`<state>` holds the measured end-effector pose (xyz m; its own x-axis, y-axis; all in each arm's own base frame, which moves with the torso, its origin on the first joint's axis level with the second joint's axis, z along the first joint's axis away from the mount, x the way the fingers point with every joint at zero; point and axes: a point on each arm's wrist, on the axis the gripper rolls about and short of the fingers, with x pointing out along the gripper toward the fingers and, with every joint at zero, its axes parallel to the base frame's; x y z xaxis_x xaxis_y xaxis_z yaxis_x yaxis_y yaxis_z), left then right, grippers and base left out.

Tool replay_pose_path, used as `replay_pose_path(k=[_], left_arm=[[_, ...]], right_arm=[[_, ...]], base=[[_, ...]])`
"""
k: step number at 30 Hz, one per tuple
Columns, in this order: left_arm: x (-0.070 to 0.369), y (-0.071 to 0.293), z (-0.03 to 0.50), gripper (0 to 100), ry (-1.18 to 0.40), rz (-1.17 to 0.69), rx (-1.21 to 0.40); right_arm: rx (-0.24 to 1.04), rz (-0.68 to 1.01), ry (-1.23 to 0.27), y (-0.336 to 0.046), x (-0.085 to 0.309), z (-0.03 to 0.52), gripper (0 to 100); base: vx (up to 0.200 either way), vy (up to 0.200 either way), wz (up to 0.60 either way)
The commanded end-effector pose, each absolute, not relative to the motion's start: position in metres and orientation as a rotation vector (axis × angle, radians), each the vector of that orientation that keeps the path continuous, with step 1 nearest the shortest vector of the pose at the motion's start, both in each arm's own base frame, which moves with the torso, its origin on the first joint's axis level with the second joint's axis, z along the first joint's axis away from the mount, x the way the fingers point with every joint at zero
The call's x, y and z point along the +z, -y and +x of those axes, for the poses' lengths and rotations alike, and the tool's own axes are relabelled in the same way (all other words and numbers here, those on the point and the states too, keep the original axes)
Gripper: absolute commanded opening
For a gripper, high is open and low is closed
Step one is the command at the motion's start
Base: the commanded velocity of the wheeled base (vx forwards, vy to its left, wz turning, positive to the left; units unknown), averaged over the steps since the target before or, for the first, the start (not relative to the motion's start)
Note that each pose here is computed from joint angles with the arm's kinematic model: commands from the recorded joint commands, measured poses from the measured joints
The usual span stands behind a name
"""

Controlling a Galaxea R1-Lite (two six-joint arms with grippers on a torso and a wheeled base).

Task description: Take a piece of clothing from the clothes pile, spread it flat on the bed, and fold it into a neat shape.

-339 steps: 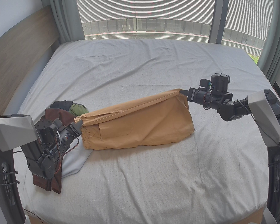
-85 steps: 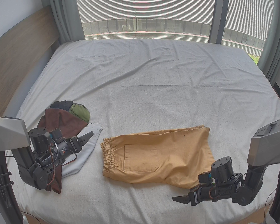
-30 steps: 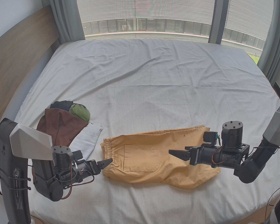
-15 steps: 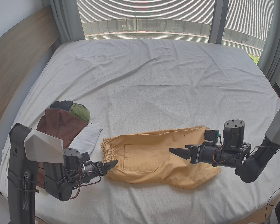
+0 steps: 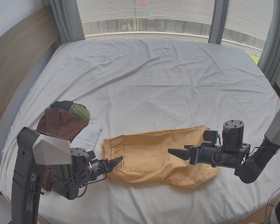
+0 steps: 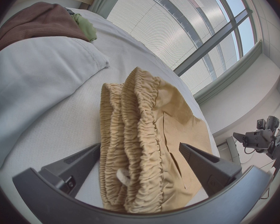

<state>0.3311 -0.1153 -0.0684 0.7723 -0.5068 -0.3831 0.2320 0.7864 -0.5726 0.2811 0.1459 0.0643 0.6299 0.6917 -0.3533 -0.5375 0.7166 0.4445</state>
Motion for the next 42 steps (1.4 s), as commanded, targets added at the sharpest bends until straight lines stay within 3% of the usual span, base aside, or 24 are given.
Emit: replay_pose_path(k=[1,9,10,27,32,42], left_arm=[[-0.067,0.118,0.334,100,-0.545,-0.536,-0.427],[-0.07,0.12,0.334,100,-0.554,-0.547,-0.428],[-0.07,0.12,0.334,0,-0.553,-0.547,-0.43],[-0.044,0.114,0.326,0,-0.526,-0.576,-0.413],[-0.032,0.087,0.324,0,-0.503,-0.593,-0.353],[-0.027,0.077,0.322,0,-0.495,-0.596,-0.329]], right_arm=[[0.718,0.311,-0.537,-0.146,0.063,0.281,100],[0.718,0.311,-0.537,-0.146,0.063,0.281,100],[0.718,0.311,-0.537,-0.146,0.063,0.281,100],[0.713,0.31,-0.544,-0.146,0.061,0.282,100],[0.7,0.311,-0.56,-0.144,0.055,0.285,100],[0.703,0.312,-0.55,-0.145,0.049,0.287,100]], base=[[0.0,0.0,0.0],[0.0,0.0,0.0],[0.0,0.0,0.0],[0.0,0.0,0.0],[0.0,0.0,0.0],[0.0,0.0,0.0]])
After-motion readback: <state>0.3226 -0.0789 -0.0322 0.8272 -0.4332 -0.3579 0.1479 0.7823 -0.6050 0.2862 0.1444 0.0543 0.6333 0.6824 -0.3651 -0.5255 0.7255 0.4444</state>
